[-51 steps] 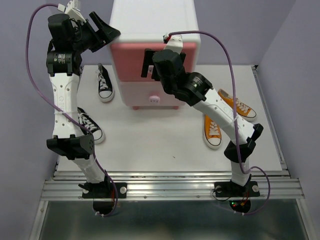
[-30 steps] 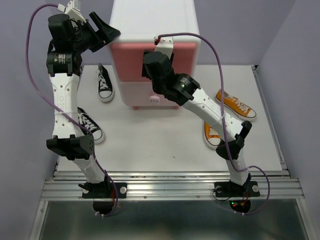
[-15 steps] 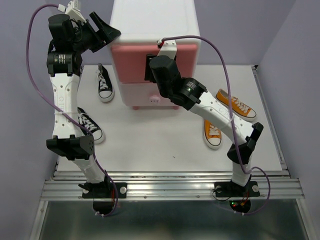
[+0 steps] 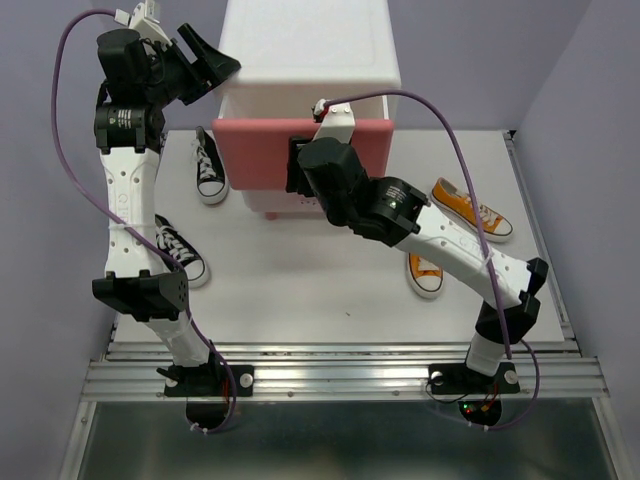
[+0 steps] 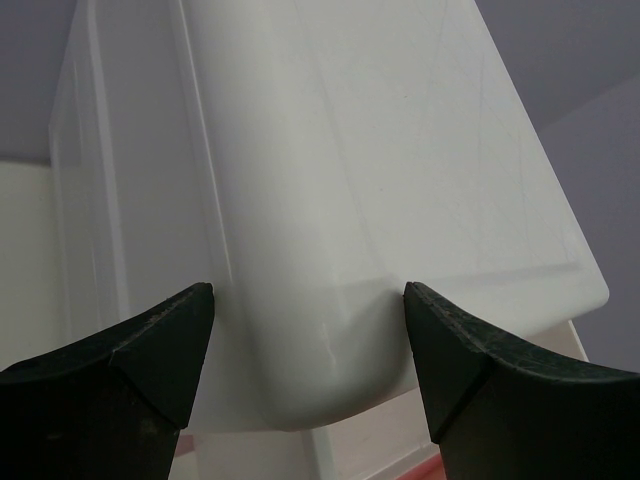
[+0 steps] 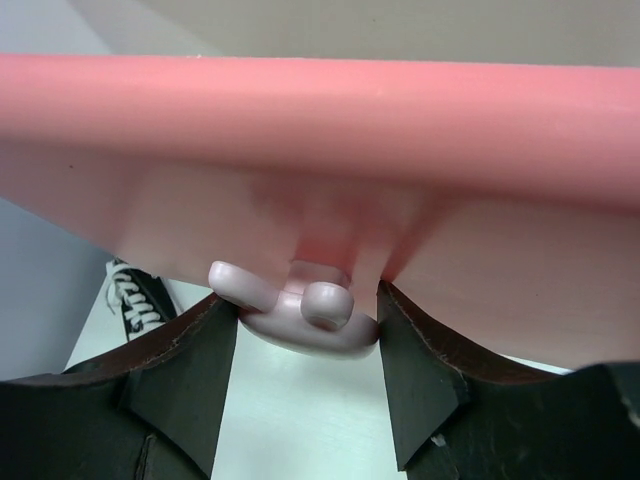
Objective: Place and organize the shoes in the shoe cabinet
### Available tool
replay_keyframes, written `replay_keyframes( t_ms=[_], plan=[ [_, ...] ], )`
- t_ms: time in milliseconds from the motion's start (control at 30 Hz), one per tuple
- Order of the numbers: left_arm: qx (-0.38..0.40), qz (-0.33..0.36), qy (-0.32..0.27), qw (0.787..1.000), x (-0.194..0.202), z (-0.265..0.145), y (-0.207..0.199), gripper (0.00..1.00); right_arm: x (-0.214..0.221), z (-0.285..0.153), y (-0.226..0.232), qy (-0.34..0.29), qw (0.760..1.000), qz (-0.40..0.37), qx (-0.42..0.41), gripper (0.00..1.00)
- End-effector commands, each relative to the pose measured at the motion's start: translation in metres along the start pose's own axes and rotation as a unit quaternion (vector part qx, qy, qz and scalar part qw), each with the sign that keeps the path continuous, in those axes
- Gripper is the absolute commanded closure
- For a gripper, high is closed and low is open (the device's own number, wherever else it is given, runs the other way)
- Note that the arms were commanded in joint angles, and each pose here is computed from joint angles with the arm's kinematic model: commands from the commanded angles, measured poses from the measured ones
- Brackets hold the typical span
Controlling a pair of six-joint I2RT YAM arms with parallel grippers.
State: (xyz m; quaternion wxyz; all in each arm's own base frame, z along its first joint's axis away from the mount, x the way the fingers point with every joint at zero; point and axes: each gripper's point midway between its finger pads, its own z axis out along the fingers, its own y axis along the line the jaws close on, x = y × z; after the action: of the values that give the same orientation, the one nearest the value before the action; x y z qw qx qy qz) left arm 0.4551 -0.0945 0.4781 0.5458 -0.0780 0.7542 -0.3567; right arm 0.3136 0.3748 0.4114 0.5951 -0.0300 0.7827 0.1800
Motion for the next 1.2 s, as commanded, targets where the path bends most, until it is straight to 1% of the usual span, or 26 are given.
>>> replay_keyframes(
  t_ms=[0,67,167,200,267,300,433,500,600,633,733,833,1000,1167],
  plan=[
    [-0.092,-0.036,0.107,0.989,0.066,0.022,0.063,0.14,-0.010,-0.043,0.023,0.006,0.997,0.049,-0.051,0.99],
    [-0.096,-0.037,0.107,0.989,0.067,0.020,0.065,0.14,-0.007,-0.057,0.029,0.013,0.997,0.058,-0.057,0.99],
    [-0.101,-0.036,0.106,0.989,0.067,0.020,0.067,0.14,0.001,-0.070,0.027,0.024,0.997,0.060,-0.046,0.99],
    [-0.101,-0.037,0.107,0.988,0.068,0.020,0.067,0.14,0.010,-0.076,0.027,0.036,0.997,0.052,-0.045,0.99],
    [-0.103,-0.036,0.106,0.988,0.068,0.019,0.067,0.14,0.016,-0.082,0.027,0.045,0.996,0.065,-0.036,0.99],
    [-0.105,-0.036,0.105,0.988,0.067,0.018,0.067,0.14,0.023,-0.089,0.027,0.054,0.996,0.058,-0.036,0.99],
    [-0.116,-0.036,0.103,0.987,0.068,0.017,0.072,0.14,0.033,-0.102,0.026,0.064,0.996,0.059,-0.029,0.99],
    [-0.121,-0.037,0.104,0.987,0.069,0.017,0.075,0.14,0.037,-0.108,0.022,0.074,0.994,0.076,-0.021,0.99],
    [-0.124,-0.038,0.104,0.986,0.070,0.017,0.076,0.14,0.048,-0.118,0.015,0.087,0.994,0.065,-0.011,0.99],
    [-0.126,-0.038,0.103,0.986,0.070,0.017,0.077,0.14,0.049,-0.123,0.014,0.090,0.993,0.076,-0.011,0.99],
    [-0.130,-0.038,0.102,0.986,0.070,0.017,0.078,0.14,0.058,-0.130,0.005,0.103,0.992,0.071,-0.002,0.99],
    [-0.132,-0.040,0.100,0.985,0.069,0.018,0.079,0.14,0.062,-0.145,0.010,0.112,0.990,0.082,-0.026,0.99],
    [-0.139,-0.040,0.097,0.985,0.069,0.018,0.082,0.14,0.071,-0.156,0.010,0.131,0.988,0.074,-0.035,0.99],
    [-0.147,-0.040,0.096,0.984,0.069,0.018,0.086,0.14,0.077,-0.168,0.013,0.152,0.983,0.094,-0.050,0.99]
  ],
)
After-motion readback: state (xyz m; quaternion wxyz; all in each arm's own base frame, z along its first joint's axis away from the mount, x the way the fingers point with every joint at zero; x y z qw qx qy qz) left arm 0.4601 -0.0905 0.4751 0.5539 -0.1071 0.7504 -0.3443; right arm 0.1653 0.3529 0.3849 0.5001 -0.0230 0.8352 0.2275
